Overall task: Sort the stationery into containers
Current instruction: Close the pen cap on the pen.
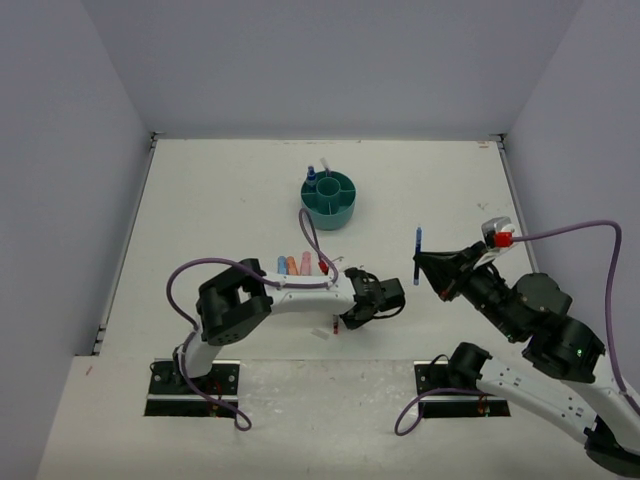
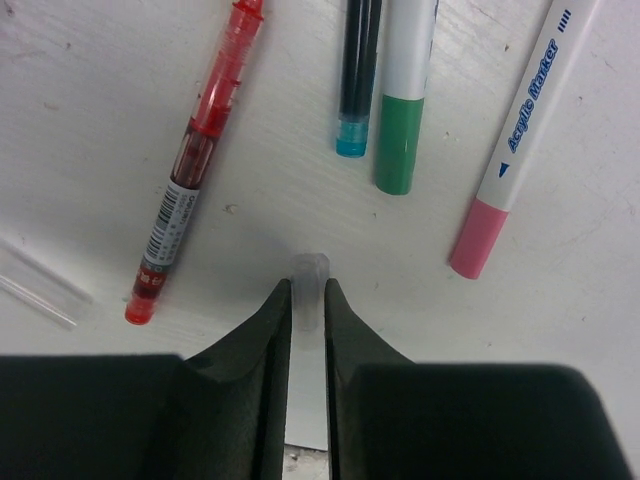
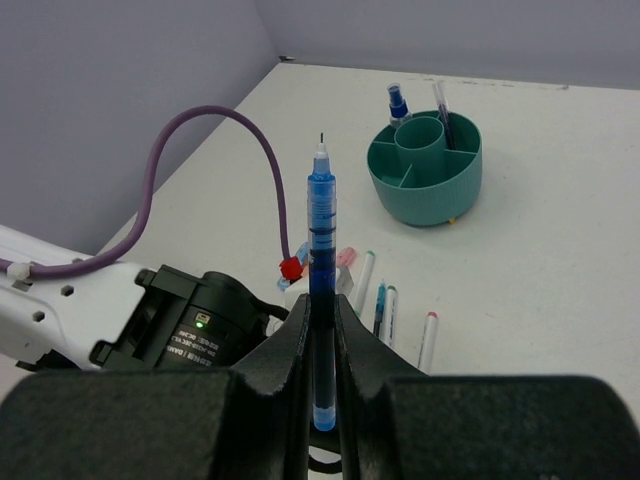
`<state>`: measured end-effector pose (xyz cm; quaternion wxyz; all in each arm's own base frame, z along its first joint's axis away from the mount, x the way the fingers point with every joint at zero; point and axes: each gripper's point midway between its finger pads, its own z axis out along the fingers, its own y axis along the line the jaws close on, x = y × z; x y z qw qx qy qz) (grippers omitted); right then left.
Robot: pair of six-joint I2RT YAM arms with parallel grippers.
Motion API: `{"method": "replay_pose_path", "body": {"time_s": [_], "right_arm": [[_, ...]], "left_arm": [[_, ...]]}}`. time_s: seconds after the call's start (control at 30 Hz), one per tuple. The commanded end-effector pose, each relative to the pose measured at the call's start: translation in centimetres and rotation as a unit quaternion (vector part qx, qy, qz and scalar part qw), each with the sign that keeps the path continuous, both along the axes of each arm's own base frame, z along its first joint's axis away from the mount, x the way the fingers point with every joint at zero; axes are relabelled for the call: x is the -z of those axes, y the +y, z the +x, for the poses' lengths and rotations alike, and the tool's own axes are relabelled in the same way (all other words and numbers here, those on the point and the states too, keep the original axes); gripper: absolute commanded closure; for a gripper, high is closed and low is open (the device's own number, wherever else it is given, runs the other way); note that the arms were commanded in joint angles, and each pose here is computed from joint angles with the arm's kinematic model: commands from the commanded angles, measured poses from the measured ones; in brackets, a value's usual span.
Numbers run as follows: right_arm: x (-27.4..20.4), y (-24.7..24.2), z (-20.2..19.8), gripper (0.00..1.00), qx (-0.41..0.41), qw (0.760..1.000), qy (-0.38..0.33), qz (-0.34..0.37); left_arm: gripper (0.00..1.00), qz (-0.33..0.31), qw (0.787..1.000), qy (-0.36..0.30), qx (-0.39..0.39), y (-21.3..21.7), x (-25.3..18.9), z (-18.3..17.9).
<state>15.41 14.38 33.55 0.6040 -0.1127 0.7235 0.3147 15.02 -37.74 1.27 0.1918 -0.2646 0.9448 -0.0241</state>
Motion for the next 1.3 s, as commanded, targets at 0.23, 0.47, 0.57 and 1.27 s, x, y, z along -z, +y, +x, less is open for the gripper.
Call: {"method": "replay_pose_path", "body": {"time_s": [0.23,0.47,0.57,1.27], "right_arm": [[3.0,1.1,0.8,1.00,0.008,0.999,0.036,0.001],[4.8,6.4,0.0,1.00,-0.094,0.994,0.052,0.028],[3.2,8.8,-0.7,1.00,-0.151,0.984,0.014,0.093],[2.9,17.9,-1.0,1.00,-0.299,0.940,0.026,0.159]], "left_arm": [[1.00,-0.029,0.952,-0.230,0.201,2.1,-10.6,5.5],[1.00,0.032,0.906,-0.362,0.216,7.4,-20.1,9.6],[1.00,0.015,0.871,-0.425,0.244,9.2,-24.8,10.3],[1.00,-0.215,0.697,-0.631,0.264,12.8,-35.4,4.0]]}}
